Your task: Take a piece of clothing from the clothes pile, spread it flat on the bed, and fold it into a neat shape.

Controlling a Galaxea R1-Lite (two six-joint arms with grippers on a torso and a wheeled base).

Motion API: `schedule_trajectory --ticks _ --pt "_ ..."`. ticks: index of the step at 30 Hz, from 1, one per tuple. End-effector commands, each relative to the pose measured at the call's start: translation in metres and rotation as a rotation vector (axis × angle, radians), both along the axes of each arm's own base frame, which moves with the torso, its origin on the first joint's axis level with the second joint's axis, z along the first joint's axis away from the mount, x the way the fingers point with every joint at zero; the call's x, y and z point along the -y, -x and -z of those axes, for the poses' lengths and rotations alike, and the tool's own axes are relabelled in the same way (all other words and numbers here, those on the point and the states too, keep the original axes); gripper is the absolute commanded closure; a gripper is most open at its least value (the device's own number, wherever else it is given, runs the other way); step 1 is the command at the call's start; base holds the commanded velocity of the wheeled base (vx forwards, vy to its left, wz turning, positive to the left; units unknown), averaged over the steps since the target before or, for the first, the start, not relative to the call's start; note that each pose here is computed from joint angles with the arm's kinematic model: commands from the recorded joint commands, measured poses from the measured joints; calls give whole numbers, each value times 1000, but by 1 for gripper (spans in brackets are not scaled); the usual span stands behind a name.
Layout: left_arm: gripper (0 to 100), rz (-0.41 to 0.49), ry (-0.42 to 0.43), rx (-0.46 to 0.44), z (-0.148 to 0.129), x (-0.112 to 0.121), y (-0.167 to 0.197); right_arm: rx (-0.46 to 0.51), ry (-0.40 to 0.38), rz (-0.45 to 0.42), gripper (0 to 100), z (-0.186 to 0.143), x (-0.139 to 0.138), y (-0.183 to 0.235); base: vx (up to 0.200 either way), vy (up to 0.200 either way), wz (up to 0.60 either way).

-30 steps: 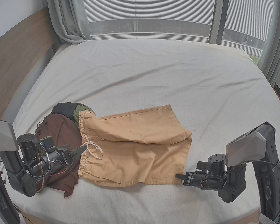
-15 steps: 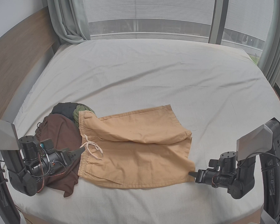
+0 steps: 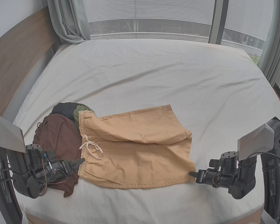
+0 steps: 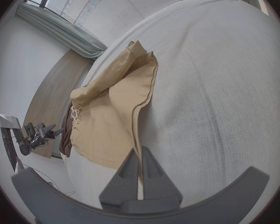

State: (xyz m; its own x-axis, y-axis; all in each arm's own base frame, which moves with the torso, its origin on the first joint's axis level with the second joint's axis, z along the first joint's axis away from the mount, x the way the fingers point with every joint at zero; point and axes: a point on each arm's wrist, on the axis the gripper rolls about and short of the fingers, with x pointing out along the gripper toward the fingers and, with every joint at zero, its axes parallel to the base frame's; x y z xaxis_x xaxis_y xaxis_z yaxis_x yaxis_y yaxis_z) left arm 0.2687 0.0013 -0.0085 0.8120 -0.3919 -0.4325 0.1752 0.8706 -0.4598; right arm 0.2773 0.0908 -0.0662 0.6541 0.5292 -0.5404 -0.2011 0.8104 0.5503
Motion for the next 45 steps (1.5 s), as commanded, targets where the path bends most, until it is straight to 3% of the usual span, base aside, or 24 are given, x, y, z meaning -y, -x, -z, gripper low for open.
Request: schedule_trajectory --ticks 1,24,45 --pt "0 13 17 -85 21 1 3 3 -2 0 100 0 0 -1 0 0 0" --pt "0 60 31 -171 51 15 -1 18 -4 0 100 -1 -1 -4 0 0 0" --pt "0 44 102 -144 36 23 -7 19 -4 2 100 0 -1 -6 0 0 0"
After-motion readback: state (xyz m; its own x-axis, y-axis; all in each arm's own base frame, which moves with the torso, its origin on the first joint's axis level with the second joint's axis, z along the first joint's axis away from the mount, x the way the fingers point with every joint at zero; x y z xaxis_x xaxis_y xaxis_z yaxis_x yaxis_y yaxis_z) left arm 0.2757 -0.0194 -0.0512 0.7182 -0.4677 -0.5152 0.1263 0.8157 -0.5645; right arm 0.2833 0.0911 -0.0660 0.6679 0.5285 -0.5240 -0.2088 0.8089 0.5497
